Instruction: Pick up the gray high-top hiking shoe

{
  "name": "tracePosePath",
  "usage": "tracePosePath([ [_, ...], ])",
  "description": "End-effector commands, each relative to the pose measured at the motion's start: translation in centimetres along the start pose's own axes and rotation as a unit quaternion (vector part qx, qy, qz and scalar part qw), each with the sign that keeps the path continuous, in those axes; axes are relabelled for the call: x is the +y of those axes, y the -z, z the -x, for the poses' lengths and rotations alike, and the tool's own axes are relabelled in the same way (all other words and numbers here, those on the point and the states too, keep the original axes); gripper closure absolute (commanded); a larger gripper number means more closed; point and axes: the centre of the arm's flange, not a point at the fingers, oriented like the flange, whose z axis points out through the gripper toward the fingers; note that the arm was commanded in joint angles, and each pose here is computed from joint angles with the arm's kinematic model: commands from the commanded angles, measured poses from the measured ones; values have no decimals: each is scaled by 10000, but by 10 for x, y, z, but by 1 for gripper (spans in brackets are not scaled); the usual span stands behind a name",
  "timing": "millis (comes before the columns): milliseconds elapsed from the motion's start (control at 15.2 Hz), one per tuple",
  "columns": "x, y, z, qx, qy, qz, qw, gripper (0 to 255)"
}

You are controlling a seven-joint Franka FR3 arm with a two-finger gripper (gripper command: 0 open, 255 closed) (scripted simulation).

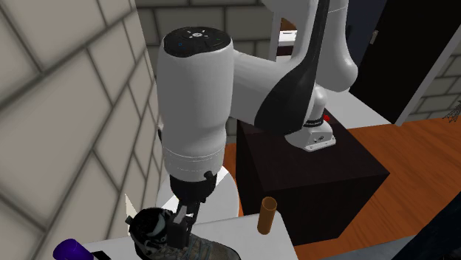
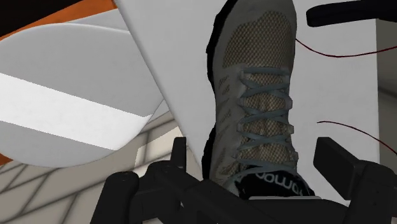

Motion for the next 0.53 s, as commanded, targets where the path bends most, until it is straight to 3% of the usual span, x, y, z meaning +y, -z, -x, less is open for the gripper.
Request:
tracePosePath([
  [0,-23,-11,-3,105,-56,-25,9999,0],
  [462,-24,-44,0,120,-64,-29,9999,0],
])
